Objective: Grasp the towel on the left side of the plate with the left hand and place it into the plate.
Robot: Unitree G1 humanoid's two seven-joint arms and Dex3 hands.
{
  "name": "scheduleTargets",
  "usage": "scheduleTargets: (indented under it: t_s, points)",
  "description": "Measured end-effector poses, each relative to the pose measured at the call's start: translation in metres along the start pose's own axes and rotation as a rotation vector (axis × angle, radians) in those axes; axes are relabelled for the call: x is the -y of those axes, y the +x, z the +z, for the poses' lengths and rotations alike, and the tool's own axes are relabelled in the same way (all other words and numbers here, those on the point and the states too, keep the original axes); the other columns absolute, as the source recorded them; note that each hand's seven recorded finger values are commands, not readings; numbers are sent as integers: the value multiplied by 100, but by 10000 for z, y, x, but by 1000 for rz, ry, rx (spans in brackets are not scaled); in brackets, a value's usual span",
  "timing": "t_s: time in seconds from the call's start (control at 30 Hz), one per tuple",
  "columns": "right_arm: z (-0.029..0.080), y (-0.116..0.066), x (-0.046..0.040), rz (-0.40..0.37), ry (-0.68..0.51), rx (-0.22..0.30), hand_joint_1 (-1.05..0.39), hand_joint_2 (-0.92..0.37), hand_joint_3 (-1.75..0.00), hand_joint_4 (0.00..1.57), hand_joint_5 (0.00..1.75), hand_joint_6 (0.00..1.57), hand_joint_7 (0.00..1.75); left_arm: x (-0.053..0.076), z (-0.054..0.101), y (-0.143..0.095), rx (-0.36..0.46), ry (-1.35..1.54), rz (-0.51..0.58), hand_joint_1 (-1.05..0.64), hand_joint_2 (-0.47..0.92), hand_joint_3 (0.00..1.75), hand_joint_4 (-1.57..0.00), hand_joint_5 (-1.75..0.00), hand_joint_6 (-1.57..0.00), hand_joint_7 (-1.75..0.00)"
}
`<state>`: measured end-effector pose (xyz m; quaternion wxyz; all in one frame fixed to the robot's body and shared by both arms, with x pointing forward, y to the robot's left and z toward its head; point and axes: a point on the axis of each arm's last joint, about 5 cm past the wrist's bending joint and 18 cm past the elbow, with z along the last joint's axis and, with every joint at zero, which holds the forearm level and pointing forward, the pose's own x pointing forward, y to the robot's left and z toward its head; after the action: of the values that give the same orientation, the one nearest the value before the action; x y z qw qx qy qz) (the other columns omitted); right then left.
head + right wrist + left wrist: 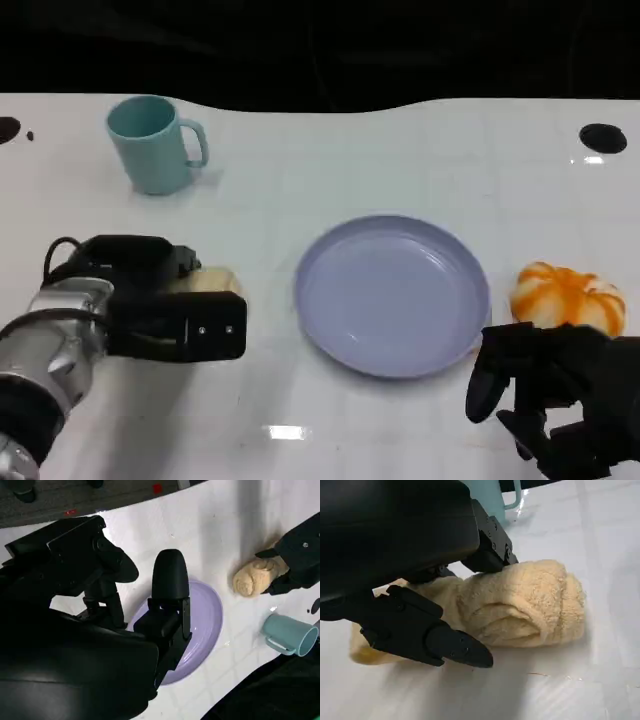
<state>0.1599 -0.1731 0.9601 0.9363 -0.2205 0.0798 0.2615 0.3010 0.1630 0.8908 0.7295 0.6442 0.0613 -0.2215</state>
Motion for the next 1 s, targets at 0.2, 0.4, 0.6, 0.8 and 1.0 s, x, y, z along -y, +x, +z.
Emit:
scheduleTargets:
  t_s: [0.2,0.4,0.6,0.8,1.0]
  points:
    - [-1,-1,2,-1,1,-2,2,-58,-106,71,168,68,143,79,-26,-12,38,-40,103,-25,92,34,-80,-173,-69,-127]
    - [-1,-4,5,-2,3,-3,3,-57,-107,71,168,68,143,69,2,-37,52,-125,180,-26,92,36,-83,-175,-55,-171]
    - [-2,-10,19,-6,4,-2,2,-57,-107,70,168,68,143,-19,107,-96,121,-150,286,-26,92,35,-81,-175,-49,-174]
    - [-4,-12,25,-4,6,-6,3,-58,-106,70,168,68,143,-136,185,-140,178,-185,362,-24,85,41,-84,-175,-54,-175]
    - [-5,-15,32,-2,9,-6,3,-59,-105,70,169,68,143,-237,320,-168,264,-187,420,-27,82,44,-86,-175,-57,-166]
